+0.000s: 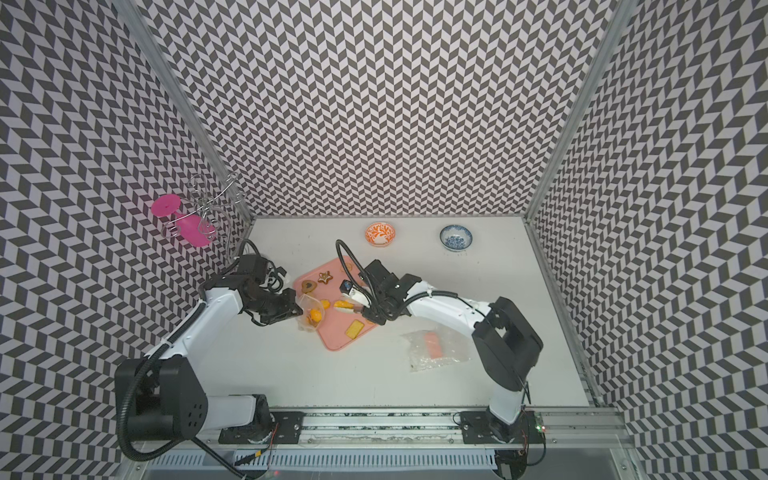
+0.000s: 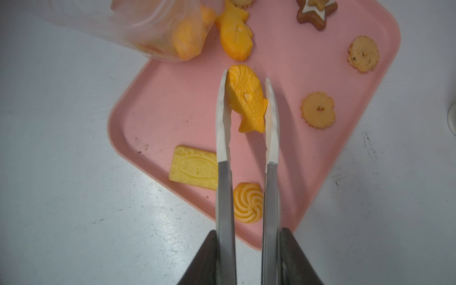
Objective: Put the cookies into a resealable bag to prevent moisture
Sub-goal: Pick up the cookie from the tray, then place the cookie in the ziploc bag, then pick up the cookie from the tray.
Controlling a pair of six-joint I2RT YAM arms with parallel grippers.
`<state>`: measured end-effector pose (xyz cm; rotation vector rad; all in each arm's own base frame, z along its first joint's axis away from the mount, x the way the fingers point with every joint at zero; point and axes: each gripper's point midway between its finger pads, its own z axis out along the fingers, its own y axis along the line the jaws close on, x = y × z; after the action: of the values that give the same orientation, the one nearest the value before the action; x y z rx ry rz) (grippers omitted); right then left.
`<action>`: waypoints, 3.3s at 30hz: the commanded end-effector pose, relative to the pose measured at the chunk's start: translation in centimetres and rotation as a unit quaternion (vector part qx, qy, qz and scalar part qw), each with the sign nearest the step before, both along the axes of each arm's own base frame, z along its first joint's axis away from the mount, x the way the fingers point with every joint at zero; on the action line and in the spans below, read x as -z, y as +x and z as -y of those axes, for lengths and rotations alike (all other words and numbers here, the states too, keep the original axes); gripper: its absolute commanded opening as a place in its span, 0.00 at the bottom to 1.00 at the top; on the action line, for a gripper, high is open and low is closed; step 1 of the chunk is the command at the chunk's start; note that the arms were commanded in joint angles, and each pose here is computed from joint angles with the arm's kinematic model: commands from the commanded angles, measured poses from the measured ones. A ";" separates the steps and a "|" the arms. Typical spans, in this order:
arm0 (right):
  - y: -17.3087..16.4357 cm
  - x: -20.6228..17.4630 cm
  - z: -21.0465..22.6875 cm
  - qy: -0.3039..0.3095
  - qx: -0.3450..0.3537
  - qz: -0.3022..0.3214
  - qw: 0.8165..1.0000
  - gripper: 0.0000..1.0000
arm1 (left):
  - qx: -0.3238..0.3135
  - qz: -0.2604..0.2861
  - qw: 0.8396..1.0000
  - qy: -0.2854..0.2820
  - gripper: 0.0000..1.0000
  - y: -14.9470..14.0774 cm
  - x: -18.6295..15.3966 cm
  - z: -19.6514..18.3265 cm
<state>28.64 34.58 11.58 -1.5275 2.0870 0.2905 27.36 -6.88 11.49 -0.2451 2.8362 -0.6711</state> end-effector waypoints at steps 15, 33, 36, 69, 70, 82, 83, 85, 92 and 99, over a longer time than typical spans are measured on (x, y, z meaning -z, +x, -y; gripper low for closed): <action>-4.2 -10.6 -5.5 0.277 -0.021 -0.108 0.955 0.33 | 0.004 0.015 1.000 -0.010 0.00 0.8 -0.6 0.1; -2.6 -11.0 -4.7 0.258 -0.001 -0.085 0.962 0.49 | -0.003 0.017 1.000 -0.004 0.00 0.6 -0.7 -0.4; -0.7 -12.0 -2.1 0.265 0.032 -0.060 0.962 0.48 | -0.017 0.017 1.000 0.013 0.00 0.6 -0.6 -1.4; 3.8 2.4 -6.6 0.043 -0.094 0.031 0.994 0.52 | -0.052 0.023 0.997 0.048 0.00 -0.1 -1.9 -3.4; 3.8 2.3 -6.9 0.044 -0.096 0.032 0.994 0.52 | -0.051 0.024 0.997 0.046 0.00 -0.1 -2.0 -3.3; 4.1 1.5 -5.2 0.037 -0.069 0.031 0.996 0.29 | -0.044 0.020 0.998 0.037 0.00 0.1 -1.4 -3.0; 4.1 1.2 -4.8 0.037 -0.064 0.032 0.997 0.28 | -0.045 0.020 0.998 0.035 0.00 0.2 -1.4 -3.0; 4.2 0.7 -3.7 0.039 -0.049 0.029 0.998 0.28 | -0.041 0.020 0.999 0.028 0.00 0.4 -1.3 -2.7; 3.9 -2.3 -0.5 0.068 -0.011 0.031 0.997 0.26 | -0.028 0.017 0.999 0.012 0.00 1.0 -0.9 -1.4; 1.2 -8.0 -0.6 0.170 -0.009 0.001 0.985 0.26 | -0.012 0.014 1.000 -0.001 0.00 1.9 -0.4 0.1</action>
<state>31.20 33.43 14.65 -1.4175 2.0194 0.4415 27.80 -6.23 11.03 -0.2972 2.8463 -0.6316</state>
